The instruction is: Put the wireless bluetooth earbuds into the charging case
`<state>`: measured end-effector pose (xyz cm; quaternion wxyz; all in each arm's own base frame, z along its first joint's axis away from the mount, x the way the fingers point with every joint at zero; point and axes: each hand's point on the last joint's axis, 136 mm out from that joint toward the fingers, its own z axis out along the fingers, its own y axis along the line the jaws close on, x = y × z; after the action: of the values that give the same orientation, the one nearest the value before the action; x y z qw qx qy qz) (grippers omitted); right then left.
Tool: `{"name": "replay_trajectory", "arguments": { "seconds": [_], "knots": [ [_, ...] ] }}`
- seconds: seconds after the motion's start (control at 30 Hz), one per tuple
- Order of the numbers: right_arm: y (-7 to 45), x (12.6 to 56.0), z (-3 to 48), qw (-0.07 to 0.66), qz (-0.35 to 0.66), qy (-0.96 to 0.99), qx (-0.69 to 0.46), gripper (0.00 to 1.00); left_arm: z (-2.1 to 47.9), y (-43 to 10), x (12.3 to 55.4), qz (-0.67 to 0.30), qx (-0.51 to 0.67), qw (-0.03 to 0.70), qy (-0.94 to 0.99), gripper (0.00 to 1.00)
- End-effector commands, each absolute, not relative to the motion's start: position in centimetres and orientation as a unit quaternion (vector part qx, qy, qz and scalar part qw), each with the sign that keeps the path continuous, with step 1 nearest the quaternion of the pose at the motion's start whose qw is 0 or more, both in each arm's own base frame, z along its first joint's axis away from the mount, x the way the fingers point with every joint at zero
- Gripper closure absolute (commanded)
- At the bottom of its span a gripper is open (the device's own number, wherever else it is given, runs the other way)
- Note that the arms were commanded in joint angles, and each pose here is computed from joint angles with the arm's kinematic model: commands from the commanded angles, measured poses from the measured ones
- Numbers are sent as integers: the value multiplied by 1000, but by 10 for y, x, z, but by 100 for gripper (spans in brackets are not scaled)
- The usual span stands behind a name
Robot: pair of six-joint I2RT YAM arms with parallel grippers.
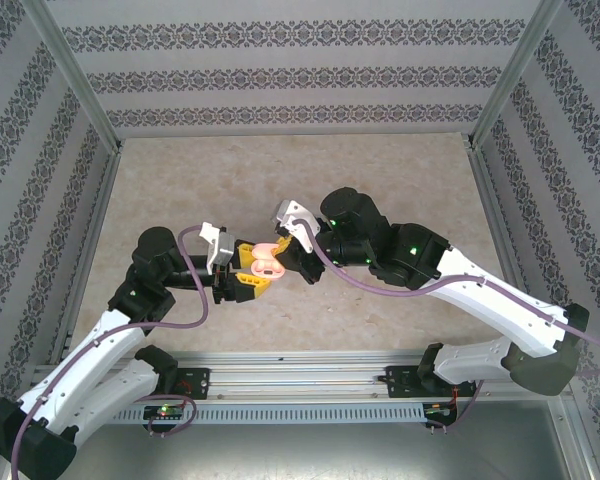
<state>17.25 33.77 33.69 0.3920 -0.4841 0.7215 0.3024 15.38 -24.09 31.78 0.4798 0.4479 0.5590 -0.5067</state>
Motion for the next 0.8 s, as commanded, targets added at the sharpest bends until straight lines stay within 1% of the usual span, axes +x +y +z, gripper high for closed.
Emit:
{"name": "replay_trajectory", "arguments": {
  "seconds": [0.0, 0.13, 0.23, 0.5, 0.53, 0.67, 0.73, 0.77],
  "knots": [
    [338, 178, 343, 404, 289, 722, -482, 100, 323, -241, 149, -516, 457, 480, 542, 60],
    [339, 177, 340, 397, 292, 724, -483, 100, 322, -241, 149, -517, 456, 480, 542, 74],
    [339, 177, 340, 397, 292, 725, -482, 100, 320, -241, 149, -516, 456, 481, 543, 80],
    [338, 174, 340, 393, 298, 723, -483, 98, 321, -240, 148, -514, 454, 484, 544, 82],
    [338, 174, 339, 392, 298, 724, -483, 98, 320, -240, 149, -514, 453, 484, 545, 80],
    [334, 179, 338, 401, 282, 730, -476, 98, 321, -238, 151, -509, 443, 491, 551, 56],
    [331, 182, 339, 410, 274, 731, -471, 98, 323, -237, 150, -511, 439, 492, 552, 47],
    [330, 183, 340, 414, 272, 731, -470, 98, 323, -237, 150, -511, 437, 491, 553, 45]
  ]
}}
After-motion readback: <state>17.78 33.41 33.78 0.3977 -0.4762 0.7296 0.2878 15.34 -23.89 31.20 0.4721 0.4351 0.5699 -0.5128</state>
